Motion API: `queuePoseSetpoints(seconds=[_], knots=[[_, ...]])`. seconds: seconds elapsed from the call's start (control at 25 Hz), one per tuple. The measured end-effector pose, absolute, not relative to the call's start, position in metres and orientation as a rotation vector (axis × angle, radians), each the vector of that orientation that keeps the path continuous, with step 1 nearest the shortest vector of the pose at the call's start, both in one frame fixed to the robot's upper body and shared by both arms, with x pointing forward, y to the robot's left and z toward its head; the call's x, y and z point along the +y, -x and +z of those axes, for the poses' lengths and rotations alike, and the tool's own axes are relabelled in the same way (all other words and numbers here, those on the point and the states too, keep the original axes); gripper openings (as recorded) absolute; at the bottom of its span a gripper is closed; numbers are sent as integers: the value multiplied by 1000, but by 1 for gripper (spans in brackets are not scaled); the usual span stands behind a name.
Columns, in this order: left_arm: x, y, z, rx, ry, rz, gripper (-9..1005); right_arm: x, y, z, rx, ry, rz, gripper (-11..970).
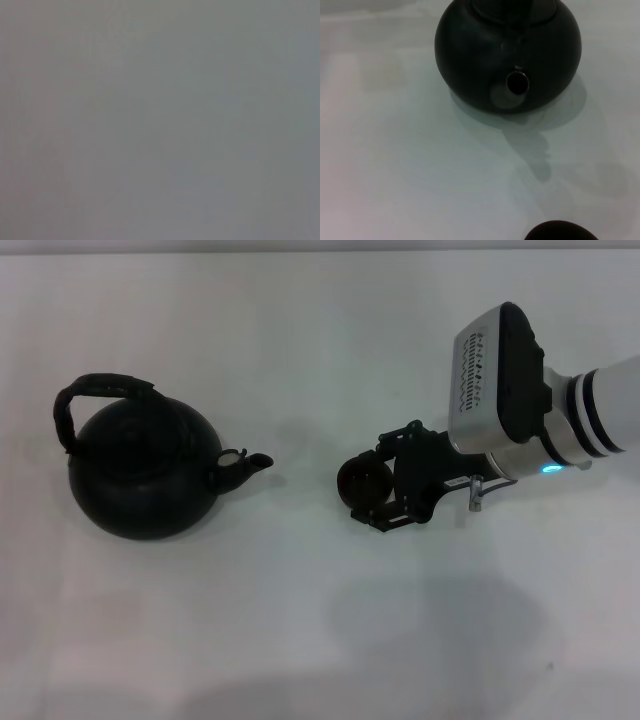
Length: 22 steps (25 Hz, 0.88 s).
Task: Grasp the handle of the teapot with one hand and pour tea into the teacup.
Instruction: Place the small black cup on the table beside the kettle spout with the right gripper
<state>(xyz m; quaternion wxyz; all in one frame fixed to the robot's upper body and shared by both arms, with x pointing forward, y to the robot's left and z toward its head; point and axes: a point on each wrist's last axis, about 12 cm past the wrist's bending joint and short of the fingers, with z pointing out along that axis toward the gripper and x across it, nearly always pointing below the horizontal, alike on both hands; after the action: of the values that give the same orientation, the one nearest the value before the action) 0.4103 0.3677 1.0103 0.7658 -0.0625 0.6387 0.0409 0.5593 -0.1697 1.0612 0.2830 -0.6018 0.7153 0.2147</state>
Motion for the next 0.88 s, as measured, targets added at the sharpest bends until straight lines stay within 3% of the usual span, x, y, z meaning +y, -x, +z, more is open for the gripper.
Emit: queuePoseSetpoints(seconds=[0.88], knots=[[367, -411, 1010, 1388, 135, 86, 875, -175, -557, 1055, 1929, 1603, 561, 781]])
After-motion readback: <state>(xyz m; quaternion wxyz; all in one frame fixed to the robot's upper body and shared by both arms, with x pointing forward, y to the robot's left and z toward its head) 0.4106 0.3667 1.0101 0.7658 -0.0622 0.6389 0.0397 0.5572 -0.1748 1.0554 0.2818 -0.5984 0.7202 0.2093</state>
